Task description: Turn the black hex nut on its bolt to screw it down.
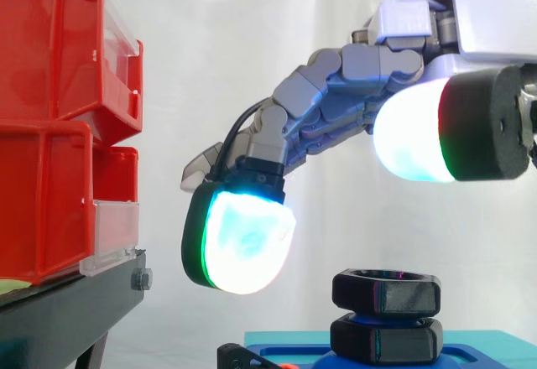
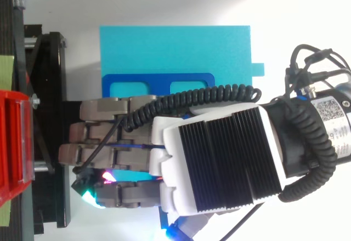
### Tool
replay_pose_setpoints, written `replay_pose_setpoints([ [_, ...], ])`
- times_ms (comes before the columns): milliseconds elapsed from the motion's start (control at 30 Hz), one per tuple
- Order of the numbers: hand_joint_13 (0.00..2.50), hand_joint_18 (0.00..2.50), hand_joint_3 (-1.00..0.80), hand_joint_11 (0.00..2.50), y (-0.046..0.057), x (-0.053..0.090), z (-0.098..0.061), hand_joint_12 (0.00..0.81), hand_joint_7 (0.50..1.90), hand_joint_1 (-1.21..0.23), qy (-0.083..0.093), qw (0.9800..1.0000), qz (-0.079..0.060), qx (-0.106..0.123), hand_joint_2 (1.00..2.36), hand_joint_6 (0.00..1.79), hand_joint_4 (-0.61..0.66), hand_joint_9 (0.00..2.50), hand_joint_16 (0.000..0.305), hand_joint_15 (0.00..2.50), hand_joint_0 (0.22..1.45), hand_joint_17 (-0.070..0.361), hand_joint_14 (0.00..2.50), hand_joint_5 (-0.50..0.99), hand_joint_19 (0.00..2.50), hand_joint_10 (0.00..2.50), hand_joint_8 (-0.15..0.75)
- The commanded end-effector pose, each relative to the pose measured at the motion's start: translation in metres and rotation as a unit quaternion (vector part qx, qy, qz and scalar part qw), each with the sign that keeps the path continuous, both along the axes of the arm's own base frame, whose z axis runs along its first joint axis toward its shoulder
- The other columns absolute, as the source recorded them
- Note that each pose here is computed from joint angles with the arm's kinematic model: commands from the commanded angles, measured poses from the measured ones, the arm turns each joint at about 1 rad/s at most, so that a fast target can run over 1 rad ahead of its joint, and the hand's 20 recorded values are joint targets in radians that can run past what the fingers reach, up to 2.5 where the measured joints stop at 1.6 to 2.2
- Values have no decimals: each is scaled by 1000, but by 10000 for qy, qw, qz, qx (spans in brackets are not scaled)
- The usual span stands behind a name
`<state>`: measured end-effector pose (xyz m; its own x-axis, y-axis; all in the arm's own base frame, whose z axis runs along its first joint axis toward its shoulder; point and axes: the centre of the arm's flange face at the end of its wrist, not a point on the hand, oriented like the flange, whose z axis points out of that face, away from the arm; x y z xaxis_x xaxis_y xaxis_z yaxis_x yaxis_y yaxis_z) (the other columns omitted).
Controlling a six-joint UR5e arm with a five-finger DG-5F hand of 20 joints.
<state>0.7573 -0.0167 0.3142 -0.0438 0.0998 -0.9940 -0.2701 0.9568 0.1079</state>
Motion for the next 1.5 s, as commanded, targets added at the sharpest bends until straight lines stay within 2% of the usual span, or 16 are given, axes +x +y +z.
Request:
replay_pose_setpoints([
  [0,476,340,-500,216,0,-1,-2,360,560,-270,54,10000,12,-8,1000,855,324,352,47,137,495,107,4,-222,192,5,298],
  [233,475,341,-500,221,-6,-3,-3,360,564,-272,103,9999,-10,-29,1000,856,324,355,47,133,495,107,4,-222,199,5,297],
  [433,478,343,-500,229,-13,-6,-6,359,564,-277,244,9997,-17,-60,1000,856,324,355,48,133,496,107,6,-222,200,5,297],
  [533,481,343,-500,229,-20,-7,-4,360,563,-278,231,9997,37,-75,1000,856,324,356,47,135,495,107,4,-222,199,5,296],
  [800,494,353,-500,231,-29,-8,-5,363,556,-281,216,9997,106,-66,1000,830,318,362,48,141,497,107,4,-220,207,5,297],
  [867,494,354,-500,224,-32,-8,-5,363,598,-280,208,9997,98,-64,1000,781,318,363,48,144,497,107,5,-213,208,5,297],
  [1133,492,356,-500,226,-32,-9,-5,364,809,-280,226,9997,98,-58,1000,637,308,368,48,149,497,108,6,-192,217,5,297],
  [1300,492,357,-500,231,-32,-9,-5,365,889,-280,228,9997,106,-50,1000,593,306,374,48,154,497,108,4,-185,225,5,297],
  [1467,492,358,-500,227,-33,-8,-4,365,911,-280,195,9998,90,-56,1000,586,303,374,48,150,497,109,4,-184,226,6,297],
])
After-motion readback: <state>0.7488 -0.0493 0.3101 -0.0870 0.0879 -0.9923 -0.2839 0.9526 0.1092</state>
